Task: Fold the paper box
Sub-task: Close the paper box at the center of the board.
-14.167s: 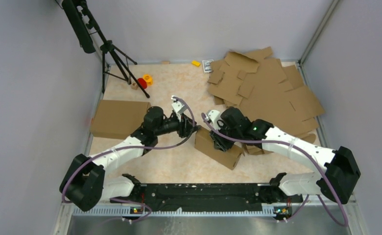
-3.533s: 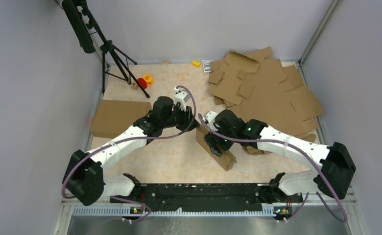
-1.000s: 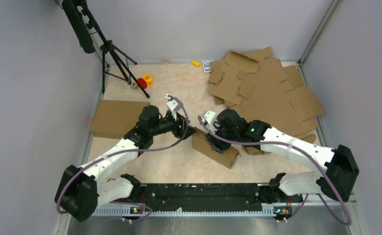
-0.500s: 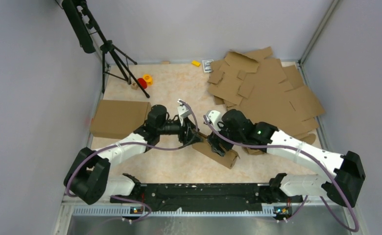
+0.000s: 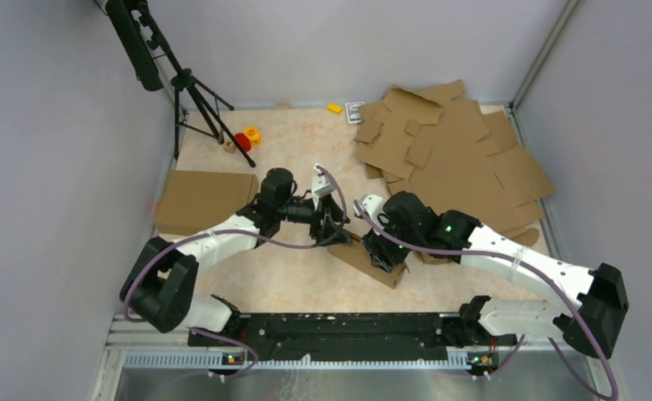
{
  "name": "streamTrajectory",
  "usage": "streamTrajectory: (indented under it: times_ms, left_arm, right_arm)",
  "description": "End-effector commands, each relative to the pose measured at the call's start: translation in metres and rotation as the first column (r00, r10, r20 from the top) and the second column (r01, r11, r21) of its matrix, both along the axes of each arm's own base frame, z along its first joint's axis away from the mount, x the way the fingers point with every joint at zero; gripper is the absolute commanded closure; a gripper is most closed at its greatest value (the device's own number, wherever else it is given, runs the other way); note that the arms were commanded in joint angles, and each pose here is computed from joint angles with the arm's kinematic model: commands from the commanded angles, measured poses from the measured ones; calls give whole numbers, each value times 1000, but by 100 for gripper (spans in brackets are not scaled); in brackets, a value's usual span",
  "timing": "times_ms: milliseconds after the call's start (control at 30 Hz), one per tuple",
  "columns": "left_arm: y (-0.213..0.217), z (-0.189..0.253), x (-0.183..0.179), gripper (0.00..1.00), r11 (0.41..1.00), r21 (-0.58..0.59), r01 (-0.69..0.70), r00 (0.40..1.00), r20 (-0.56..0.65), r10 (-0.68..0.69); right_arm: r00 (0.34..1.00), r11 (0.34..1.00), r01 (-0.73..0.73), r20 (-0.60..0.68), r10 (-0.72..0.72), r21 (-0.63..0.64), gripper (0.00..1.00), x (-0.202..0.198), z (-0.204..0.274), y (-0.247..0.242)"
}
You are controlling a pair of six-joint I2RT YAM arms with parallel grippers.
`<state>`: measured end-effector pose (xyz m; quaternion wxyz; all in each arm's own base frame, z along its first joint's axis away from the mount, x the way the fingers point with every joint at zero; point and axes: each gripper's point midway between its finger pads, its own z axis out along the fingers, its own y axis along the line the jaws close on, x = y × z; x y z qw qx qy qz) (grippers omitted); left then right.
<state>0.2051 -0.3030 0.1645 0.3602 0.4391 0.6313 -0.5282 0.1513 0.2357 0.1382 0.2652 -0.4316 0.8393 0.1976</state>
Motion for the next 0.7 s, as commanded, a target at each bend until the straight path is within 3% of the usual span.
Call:
streamTrajectory:
  times_ms: [0, 367, 667]
  left_arm:
    - [-14, 24, -8, 28, 977, -25, 210, 974, 86, -208]
    - [-15, -5, -29, 28, 937, 51, 347, 909, 227, -349]
    - [-9, -25, -22, 45, 940, 163, 299, 915, 231, -331]
  right_arm:
    - [999, 1000, -17, -27, 16, -14, 51, -5, -3, 4]
    - [992, 994, -93, 88, 88, 50, 68, 11, 9, 21]
    - [983, 989, -122, 144, 110, 79, 71, 25, 10, 39]
